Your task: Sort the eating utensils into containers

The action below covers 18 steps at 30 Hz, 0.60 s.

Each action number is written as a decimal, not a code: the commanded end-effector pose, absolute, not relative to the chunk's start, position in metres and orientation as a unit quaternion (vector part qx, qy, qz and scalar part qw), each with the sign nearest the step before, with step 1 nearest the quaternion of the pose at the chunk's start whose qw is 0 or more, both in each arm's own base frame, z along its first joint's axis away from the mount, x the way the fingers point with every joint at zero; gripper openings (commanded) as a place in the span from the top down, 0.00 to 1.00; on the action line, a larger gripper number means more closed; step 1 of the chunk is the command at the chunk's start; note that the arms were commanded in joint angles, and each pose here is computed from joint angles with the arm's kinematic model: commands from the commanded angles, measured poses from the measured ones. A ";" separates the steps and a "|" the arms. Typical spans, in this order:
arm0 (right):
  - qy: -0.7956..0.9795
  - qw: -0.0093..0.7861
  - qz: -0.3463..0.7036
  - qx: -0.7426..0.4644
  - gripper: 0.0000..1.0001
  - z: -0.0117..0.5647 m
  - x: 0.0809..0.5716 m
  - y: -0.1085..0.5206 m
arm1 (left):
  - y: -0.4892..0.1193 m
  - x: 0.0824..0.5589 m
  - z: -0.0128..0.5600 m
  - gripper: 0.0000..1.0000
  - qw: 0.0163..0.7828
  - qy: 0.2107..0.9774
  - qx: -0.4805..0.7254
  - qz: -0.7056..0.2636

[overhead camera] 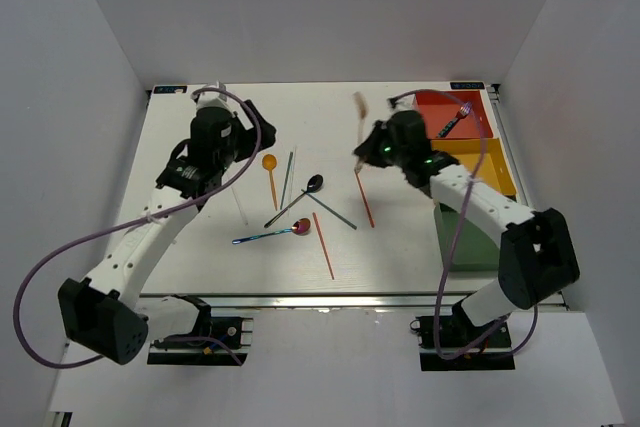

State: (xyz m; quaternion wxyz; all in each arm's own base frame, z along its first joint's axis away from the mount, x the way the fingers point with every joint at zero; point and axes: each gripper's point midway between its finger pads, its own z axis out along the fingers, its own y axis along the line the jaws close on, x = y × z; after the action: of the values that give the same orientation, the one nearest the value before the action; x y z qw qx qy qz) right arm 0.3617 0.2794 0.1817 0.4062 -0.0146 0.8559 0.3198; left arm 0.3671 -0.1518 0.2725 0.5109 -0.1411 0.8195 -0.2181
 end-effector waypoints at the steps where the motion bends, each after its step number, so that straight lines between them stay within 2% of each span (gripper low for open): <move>1: 0.852 0.454 0.233 0.116 1.00 0.198 0.399 0.177 | -0.092 0.339 0.274 0.02 0.525 0.838 -0.130 -0.067; 5: 0.830 0.481 0.156 0.233 1.00 0.202 0.441 0.065 | -0.082 0.320 0.242 0.02 0.511 0.853 -0.093 -0.039; 6: 0.833 0.470 0.144 0.255 1.00 0.190 0.450 0.050 | -0.083 0.317 0.234 0.02 0.508 0.856 -0.086 -0.042; 8: 0.815 0.485 0.137 0.287 1.00 0.203 0.475 0.020 | -0.075 0.309 0.207 0.02 0.499 0.862 -0.088 -0.026; 10: 0.814 0.475 0.130 0.308 1.00 0.189 0.498 0.003 | -0.071 0.302 0.187 0.02 0.488 0.868 -0.086 -0.018; 11: 0.802 0.493 0.128 0.313 1.00 0.208 0.516 -0.008 | -0.072 0.300 0.186 0.02 0.485 0.871 -0.080 -0.020; 12: 0.811 0.476 0.117 0.321 1.00 0.189 0.529 -0.014 | -0.072 0.299 0.186 0.02 0.483 0.872 -0.072 -0.018; 14: 0.803 0.487 0.101 0.328 1.00 0.209 0.553 -0.027 | -0.073 0.297 0.184 0.02 0.486 0.871 -0.066 -0.022; 15: 0.814 0.464 0.083 0.339 1.00 0.183 0.564 -0.033 | -0.074 0.297 0.185 0.02 0.486 0.871 -0.064 -0.025; 18: 0.816 0.445 0.068 0.362 1.00 0.172 0.589 -0.044 | -0.070 0.298 0.182 0.02 0.481 0.874 -0.066 -0.011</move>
State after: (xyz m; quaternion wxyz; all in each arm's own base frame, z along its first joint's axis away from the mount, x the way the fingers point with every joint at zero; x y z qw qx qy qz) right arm 0.5788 -0.0328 0.1681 0.4573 0.3363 0.8184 0.0894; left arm 0.2938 -0.0723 0.1677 0.4600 -0.0692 0.8851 -0.0155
